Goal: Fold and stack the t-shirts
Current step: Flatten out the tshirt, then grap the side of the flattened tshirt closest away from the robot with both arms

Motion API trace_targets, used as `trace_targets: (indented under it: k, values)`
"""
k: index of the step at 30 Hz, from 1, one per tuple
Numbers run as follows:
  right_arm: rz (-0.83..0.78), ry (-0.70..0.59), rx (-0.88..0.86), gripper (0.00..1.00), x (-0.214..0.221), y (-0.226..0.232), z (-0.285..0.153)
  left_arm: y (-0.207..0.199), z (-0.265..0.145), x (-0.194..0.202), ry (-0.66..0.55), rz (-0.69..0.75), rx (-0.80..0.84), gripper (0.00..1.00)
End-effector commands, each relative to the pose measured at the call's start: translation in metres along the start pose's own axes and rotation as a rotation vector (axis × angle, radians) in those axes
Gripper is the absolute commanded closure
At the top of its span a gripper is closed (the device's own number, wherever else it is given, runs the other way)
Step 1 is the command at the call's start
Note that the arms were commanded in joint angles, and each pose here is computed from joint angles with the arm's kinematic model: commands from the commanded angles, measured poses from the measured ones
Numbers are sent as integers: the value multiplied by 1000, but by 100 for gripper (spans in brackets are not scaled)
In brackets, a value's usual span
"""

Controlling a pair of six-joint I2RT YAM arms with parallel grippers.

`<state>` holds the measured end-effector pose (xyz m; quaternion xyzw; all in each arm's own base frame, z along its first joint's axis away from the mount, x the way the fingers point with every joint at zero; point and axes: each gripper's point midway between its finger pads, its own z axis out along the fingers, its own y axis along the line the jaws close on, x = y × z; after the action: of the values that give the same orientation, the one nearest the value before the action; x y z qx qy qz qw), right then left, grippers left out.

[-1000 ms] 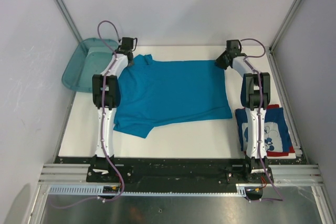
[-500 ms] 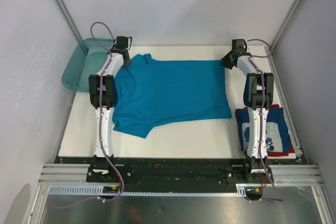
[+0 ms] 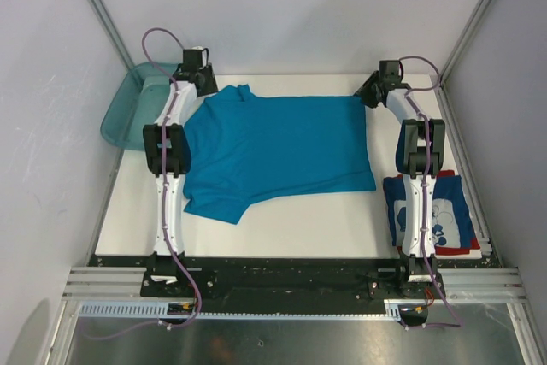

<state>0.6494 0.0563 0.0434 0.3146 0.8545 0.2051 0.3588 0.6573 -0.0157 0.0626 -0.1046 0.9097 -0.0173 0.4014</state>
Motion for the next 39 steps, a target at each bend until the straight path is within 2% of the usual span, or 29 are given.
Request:
trace_targets:
  k: [1,5,7,9,12,16,23,27,31,35,39]
  values:
    - [-87,-107,-151,55,-50,60,-44,-30,-62,-79,-179,8,143,41]
    - [-97,-134,-181,53,-60,80,-89,-47,-111,-92,-200,27,200,35]
    - [-98,-135,-175,53,-56,82,-113,-50,-138,-87,-192,27,205,35]
    - [-84,-116,-157,53,-45,77,-137,-45,-159,-67,-150,-3,183,37]
    - [-60,-73,-132,55,-18,62,-171,-27,-194,-29,-95,-72,124,42]
    - [-46,7,-67,58,33,28,-213,-3,-247,34,-34,-167,74,54]
    - [-122,87,44,60,94,-26,-272,6,-325,164,67,-310,149,67]
    - [-142,124,64,61,116,-43,-289,7,-344,236,143,-357,145,70]
    - [-157,138,61,61,132,-54,-300,1,-350,289,223,-380,139,70]
    - [-176,158,71,61,141,-64,-305,-7,-349,324,280,-343,103,64]
    - [-184,168,64,61,148,-68,-309,-7,-341,334,300,-292,35,57]
